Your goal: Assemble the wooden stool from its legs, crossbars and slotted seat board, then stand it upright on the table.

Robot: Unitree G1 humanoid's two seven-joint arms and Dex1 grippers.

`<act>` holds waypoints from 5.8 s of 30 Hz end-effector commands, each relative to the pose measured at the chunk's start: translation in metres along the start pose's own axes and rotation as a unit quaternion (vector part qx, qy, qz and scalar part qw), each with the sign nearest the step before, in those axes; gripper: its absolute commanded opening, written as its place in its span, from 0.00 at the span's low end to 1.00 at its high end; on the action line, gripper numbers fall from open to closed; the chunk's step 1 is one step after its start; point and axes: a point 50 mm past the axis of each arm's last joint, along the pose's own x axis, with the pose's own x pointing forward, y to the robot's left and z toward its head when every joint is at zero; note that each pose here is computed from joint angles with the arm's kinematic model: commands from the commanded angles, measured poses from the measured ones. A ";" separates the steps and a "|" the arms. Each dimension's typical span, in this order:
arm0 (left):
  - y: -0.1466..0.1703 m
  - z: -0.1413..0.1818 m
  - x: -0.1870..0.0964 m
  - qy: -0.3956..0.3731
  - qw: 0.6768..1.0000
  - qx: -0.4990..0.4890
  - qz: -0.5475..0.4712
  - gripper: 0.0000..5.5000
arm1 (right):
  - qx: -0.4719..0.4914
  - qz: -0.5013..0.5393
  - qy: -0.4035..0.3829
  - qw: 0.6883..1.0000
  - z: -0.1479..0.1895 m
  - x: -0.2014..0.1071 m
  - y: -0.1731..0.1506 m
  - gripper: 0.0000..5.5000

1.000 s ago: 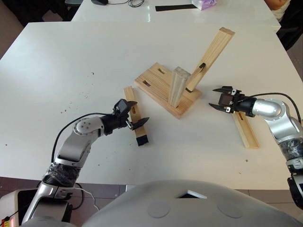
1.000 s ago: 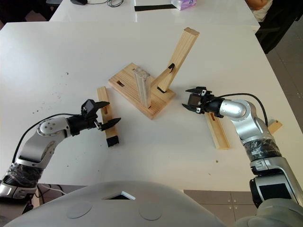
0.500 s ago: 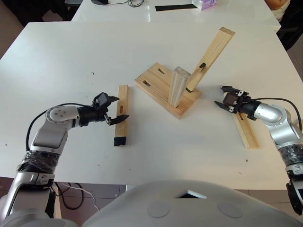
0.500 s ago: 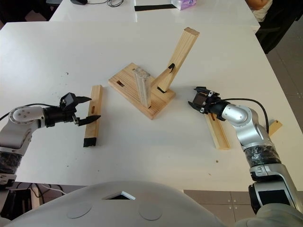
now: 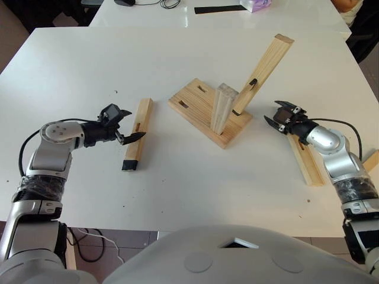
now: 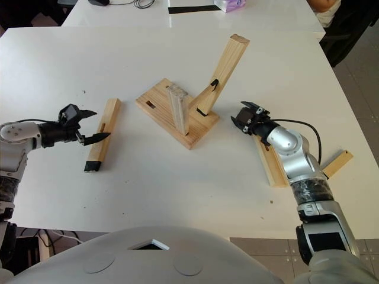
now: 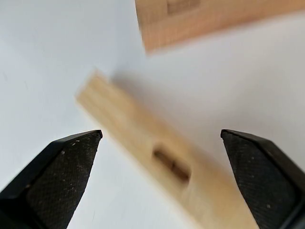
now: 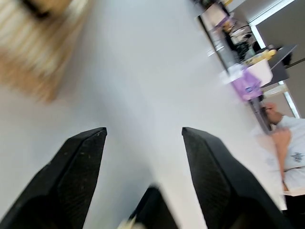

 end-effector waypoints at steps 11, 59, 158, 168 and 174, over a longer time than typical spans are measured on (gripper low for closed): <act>-0.066 0.026 0.061 -0.035 0.998 0.015 -0.043 0.84 | -0.025 0.094 -0.043 0.994 0.005 0.035 0.049 0.53; -0.071 0.170 -0.013 -0.383 0.912 -0.124 0.077 0.69 | 0.393 -0.004 -0.383 0.836 0.181 -0.082 -0.067 0.44; -0.148 0.065 0.099 -0.278 0.952 0.110 -0.063 0.69 | 0.168 0.089 0.060 0.980 0.050 -0.038 0.072 0.44; -0.116 0.053 0.078 -0.249 0.964 0.088 0.015 0.69 | 0.174 0.084 0.073 0.978 0.043 -0.061 0.069 0.44; -0.076 0.071 0.020 -0.253 0.961 0.094 0.056 0.69 | 0.147 0.160 0.099 0.971 0.039 -0.106 0.061 0.44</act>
